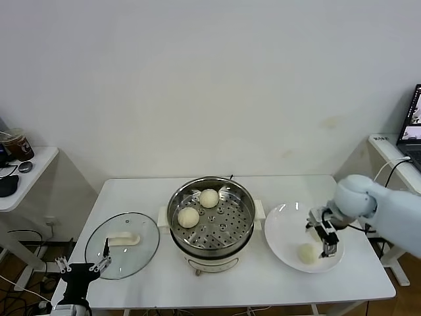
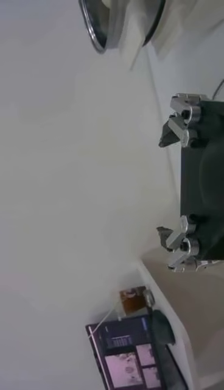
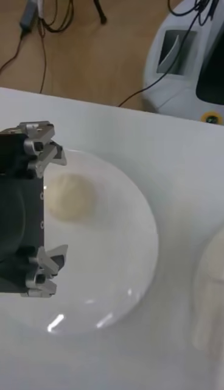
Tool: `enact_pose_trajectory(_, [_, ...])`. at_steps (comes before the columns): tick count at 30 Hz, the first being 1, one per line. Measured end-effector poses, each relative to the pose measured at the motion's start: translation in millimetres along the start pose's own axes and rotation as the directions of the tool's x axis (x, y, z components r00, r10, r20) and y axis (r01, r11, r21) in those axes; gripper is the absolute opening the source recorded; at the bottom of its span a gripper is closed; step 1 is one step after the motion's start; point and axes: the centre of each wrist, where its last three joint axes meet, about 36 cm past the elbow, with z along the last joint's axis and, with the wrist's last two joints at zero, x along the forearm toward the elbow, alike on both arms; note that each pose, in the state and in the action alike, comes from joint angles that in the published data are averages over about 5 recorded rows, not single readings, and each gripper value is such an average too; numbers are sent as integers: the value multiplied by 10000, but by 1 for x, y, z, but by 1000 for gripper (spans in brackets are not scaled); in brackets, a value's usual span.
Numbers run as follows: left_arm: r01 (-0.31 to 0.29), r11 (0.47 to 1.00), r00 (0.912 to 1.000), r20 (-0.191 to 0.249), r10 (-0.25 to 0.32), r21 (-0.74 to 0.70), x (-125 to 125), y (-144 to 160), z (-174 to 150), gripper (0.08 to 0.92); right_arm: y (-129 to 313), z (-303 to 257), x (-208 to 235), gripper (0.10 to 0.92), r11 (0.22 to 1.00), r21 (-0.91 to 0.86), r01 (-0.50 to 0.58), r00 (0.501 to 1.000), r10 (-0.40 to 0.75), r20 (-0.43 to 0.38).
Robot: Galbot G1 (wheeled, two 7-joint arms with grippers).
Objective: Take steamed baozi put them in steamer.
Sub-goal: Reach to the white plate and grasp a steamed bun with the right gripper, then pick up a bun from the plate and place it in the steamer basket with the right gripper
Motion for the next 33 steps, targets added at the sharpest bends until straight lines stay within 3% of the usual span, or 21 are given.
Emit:
enact_pose_trajectory(13, [107, 9999, 9999, -58, -108, -36, 3, 3, 1, 823, -2, 9, -50, 784, 9988, -486, -5, 10000, 4, -16])
enact_pose_trajectory(26, [153, 9999, 9999, -17, -153, -42, 2, 4, 1, 823, -12, 6, -61, 569, 9974, -708, -91, 9999, 94, 35])
enact_pose_trajectory(33, [160, 9999, 9999, 41, -160, -9, 1, 5, -1, 823, -24, 10, -36, 539, 9968, -753, -271, 9995, 281, 115])
